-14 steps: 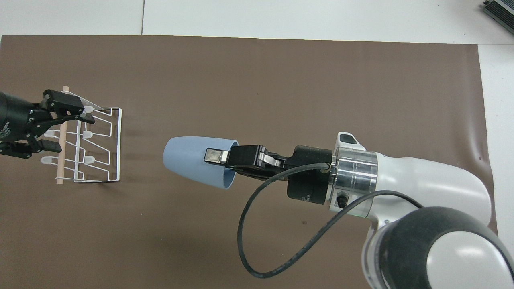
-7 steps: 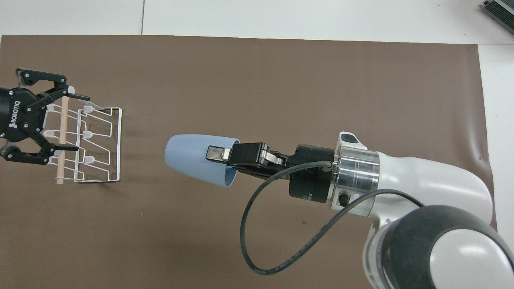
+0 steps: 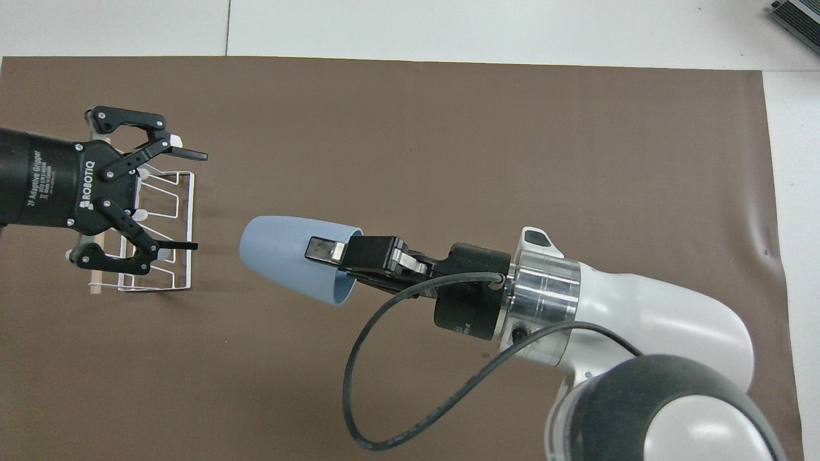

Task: Hang cup on cup holder
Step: 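Open the left gripper and close it around the cup's base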

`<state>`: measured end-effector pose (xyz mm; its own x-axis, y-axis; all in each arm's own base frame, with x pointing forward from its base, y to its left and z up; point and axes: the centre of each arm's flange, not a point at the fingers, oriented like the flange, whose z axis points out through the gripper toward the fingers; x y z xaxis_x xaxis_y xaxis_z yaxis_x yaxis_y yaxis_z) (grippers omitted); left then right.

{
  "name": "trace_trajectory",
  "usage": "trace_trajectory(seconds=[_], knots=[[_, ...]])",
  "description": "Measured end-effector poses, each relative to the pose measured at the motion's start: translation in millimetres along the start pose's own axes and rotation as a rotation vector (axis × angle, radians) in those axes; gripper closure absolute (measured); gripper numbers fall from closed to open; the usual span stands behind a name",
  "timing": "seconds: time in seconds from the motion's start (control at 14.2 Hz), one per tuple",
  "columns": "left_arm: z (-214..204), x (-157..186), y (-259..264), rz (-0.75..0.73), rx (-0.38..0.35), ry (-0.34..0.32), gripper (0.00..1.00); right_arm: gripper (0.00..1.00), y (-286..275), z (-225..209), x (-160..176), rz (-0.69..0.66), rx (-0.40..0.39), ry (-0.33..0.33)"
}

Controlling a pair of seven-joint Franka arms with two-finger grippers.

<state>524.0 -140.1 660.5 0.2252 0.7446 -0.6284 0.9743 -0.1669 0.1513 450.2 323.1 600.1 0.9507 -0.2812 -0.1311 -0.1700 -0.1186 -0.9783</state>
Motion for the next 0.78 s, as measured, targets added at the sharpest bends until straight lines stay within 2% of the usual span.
trace_trajectory(seconds=[0.28,0.78], knots=[[3.3,-18.5,-1.5,-0.014,-0.017,-0.019,0.00,0.95,0.2,5.9,-7.6,0.002,0.000,-0.005],[7.0,-28.5,-15.0,0.002,0.057,-0.015,0.00,0.95,0.1,5.6,-7.2,0.002,0.001,-0.004]])
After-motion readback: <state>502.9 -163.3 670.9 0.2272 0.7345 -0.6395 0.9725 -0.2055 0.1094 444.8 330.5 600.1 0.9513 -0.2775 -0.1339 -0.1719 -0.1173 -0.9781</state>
